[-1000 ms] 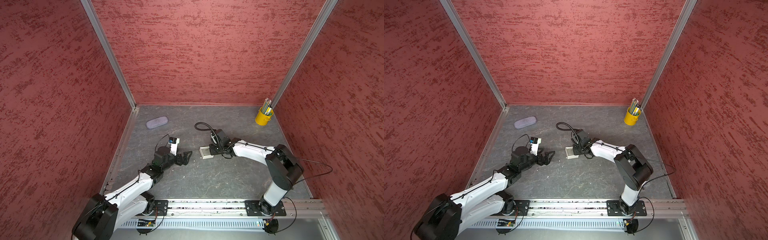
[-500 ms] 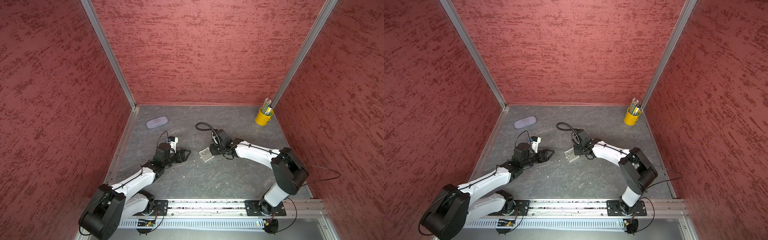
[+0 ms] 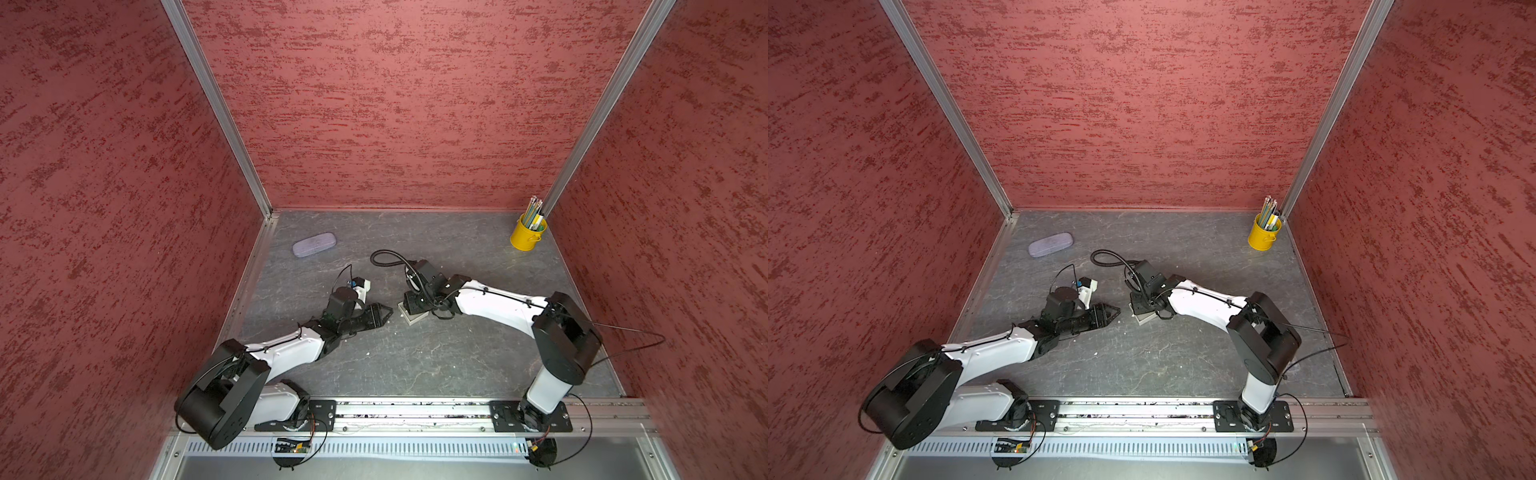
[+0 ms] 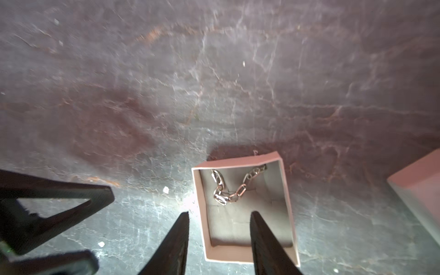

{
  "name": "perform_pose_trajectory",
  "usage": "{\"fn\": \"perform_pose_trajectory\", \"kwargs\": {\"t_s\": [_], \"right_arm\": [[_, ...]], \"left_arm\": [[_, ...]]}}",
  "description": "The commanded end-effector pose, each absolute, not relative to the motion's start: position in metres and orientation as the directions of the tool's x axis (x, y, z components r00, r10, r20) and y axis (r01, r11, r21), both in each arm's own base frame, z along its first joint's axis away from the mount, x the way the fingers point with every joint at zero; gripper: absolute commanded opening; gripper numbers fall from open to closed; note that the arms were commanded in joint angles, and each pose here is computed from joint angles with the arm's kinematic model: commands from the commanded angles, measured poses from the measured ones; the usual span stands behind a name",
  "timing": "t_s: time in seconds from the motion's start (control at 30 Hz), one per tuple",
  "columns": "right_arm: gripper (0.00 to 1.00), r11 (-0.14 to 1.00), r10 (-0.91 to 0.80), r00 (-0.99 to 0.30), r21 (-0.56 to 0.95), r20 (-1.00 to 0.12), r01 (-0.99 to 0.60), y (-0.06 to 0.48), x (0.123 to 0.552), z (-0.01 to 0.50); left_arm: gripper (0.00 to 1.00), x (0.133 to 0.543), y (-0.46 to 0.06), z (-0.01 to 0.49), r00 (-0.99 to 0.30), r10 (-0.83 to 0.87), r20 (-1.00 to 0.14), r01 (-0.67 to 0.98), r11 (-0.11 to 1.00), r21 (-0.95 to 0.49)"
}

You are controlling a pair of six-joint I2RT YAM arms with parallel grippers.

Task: Take the necklace out of the lift-off lid jewelry box
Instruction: Take out the inner lining from the jewelry box.

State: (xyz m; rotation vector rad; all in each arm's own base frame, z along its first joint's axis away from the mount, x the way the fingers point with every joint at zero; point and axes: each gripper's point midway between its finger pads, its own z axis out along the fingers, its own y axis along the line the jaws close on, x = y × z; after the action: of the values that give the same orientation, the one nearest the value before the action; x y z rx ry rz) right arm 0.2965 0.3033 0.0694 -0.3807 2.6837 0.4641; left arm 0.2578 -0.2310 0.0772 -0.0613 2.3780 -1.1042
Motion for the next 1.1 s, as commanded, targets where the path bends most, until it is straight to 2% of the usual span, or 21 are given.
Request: {"fn": "perform_pose_trajectory", "kwargs": {"t_s": [0.0,0.33,0.6,0.73,1.07], "right_arm": [[0.46,0.917,-0.200,-0.894,0.245,-0.402,-0.315,0.305,0.297,0.064],[0.53,0.928,-0.228,-0.888,0.187,-0.401,-0.323,0.300,0.302,0.044],[0.53,0.928,-0.252,-0.892,0.166,-0.376,-0.333,0.296,0.299,0.023],[0.47,0.928,-0.254,-0.891,0.166,-0.378,-0.334,0.295,0.298,0.021],[0.19,0.923,-0.220,-0.876,0.199,-0.429,-0.330,0.292,0.296,0.040]], "left_arm": [[0.51,0.268,-0.241,0.086,-0.855,-0.271,-0.442,0.179,0.645,-0.743],[0.47,0.270,-0.250,0.081,-0.865,-0.256,-0.432,0.182,0.642,-0.745],[0.47,0.269,-0.248,0.080,-0.863,-0.266,-0.430,0.170,0.648,-0.742],[0.46,0.268,-0.248,0.081,-0.863,-0.258,-0.434,0.174,0.654,-0.736],[0.46,0.271,-0.249,0.087,-0.858,-0.266,-0.440,0.177,0.650,-0.739]]}}
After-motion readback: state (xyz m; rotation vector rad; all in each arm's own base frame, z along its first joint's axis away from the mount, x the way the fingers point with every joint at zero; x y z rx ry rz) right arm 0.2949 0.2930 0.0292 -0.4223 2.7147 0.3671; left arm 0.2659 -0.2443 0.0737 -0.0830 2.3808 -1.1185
